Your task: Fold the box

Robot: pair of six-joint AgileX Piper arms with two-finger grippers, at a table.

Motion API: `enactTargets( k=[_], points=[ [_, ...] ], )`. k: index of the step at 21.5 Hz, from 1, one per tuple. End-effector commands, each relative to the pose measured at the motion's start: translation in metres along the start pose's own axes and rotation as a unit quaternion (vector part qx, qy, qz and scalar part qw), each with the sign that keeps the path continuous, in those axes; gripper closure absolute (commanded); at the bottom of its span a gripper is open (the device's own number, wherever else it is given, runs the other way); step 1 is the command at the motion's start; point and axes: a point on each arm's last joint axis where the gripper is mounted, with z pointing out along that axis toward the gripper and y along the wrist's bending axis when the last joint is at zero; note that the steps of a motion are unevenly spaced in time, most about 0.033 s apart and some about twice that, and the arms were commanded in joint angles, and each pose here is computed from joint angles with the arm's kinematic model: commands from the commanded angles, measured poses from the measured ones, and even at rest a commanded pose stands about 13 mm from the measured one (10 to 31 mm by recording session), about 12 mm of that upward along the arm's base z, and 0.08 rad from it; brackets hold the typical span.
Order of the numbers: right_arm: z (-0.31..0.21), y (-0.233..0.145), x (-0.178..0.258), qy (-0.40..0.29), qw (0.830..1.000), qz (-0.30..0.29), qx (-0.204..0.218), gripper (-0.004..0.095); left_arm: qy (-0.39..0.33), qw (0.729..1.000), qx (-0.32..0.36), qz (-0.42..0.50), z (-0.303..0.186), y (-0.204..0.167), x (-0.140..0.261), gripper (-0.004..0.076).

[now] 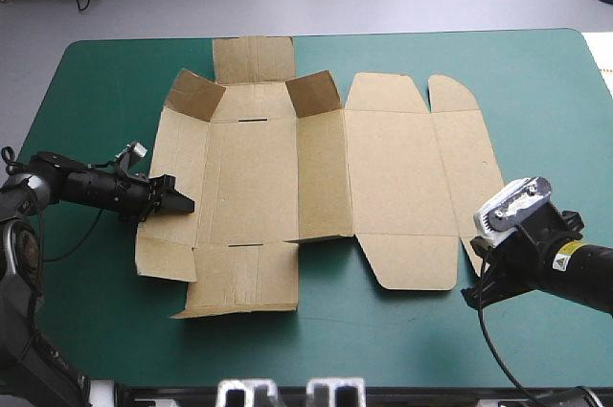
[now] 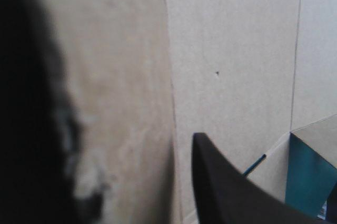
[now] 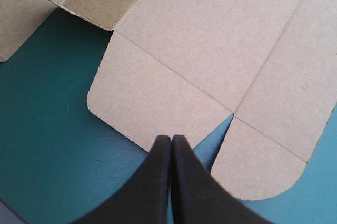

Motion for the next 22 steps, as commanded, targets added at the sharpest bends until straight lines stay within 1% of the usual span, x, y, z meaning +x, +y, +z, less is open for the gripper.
enactTargets(
  k=[1, 2, 4, 5, 6, 8, 9, 10, 12, 13, 14, 17, 18, 19, 22],
  points=[
    [-0.007, 0.0, -0.01, -0.041, 0.999, -0.003, 0.006, 0.0932, -0.004, 0.999, 0.019, 0.025, -0.005, -0.015, 0.0, 0.0728],
    [-0.007, 0.0, -0.01, -0.041, 0.999, -0.003, 0.006, 0.0932, -0.002, 0.999, 0.023, 0.029, -0.005, -0.016, 0.0, 0.073],
    [-0.007, 0.0, -0.01, -0.041, 0.999, -0.003, 0.006, 0.0932, -0.001, 0.997, 0.057, 0.06, -0.007, -0.023, 0.001, 0.0734],
    [-0.007, 0.0, -0.01, -0.041, 0.999, -0.003, 0.006, 0.0932, -0.018, 0.992, 0.086, 0.087, -0.011, -0.033, 0.001, 0.0734],
    [-0.007, 0.0, -0.01, -0.041, 0.999, -0.003, 0.006, 0.0932, -0.029, 0.991, 0.089, 0.097, -0.014, -0.039, 0.0, 0.0734],
    [-0.007, 0.0, -0.01, -0.041, 0.999, -0.003, 0.006, 0.0932, -0.05, 0.986, 0.08, 0.14, -0.027, -0.057, -0.003, 0.0734],
    [-0.007, 0.0, -0.01, -0.041, 0.999, -0.003, 0.006, 0.0932, -0.056, 0.98, 0.052, 0.184, -0.041, -0.075, -0.006, 0.0734],
    [-0.007, 0.0, -0.01, -0.041, 0.999, -0.003, 0.006, 0.0933, -0.057, 0.976, 0.034, 0.207, -0.049, -0.086, -0.007, 0.0734],
    [-0.007, 0.0, -0.011, -0.046, 0.999, -0.002, 0.007, 0.0932, -0.067, 0.95, -0.031, 0.303, -0.076, -0.132, -0.007, 0.0734],
    [-0.007, -0.001, -0.012, -0.052, 0.999, -0.002, 0.01, 0.0932, -0.074, 0.936, -0.051, 0.342, -0.085, -0.151, -0.005, 0.0734],
    [-0.007, -0.002, -0.013, -0.06, 0.998, -0.002, 0.013, 0.0932, -0.084, 0.915, -0.071, 0.388, -0.095, -0.175, -0.004, 0.0734],
    [-0.008, -0.002, -0.017, -0.082, 0.997, 0.001, 0.018, 0.0932, -0.103, 0.869, -0.129, 0.466, -0.114, -0.228, -0.004, 0.0734],
    [-0.009, -0.003, -0.019, -0.09, 0.996, 0.001, 0.022, 0.0932, -0.101, 0.848, -0.161, 0.494, -0.117, -0.243, -0.004, 0.0734],
    [-0.009, -0.004, -0.02, -0.098, 0.995, 0.002, 0.024, 0.0932, -0.101, 0.836, -0.178, 0.509, -0.119, -0.25, -0.003, 0.0734],
    [-0.01, -0.006, -0.026, -0.131, 0.991, 0.003, 0.038, 0.0932, -0.085, 0.778, -0.226, 0.581, -0.12, -0.271, 0.003, 0.0734]
  ],
)
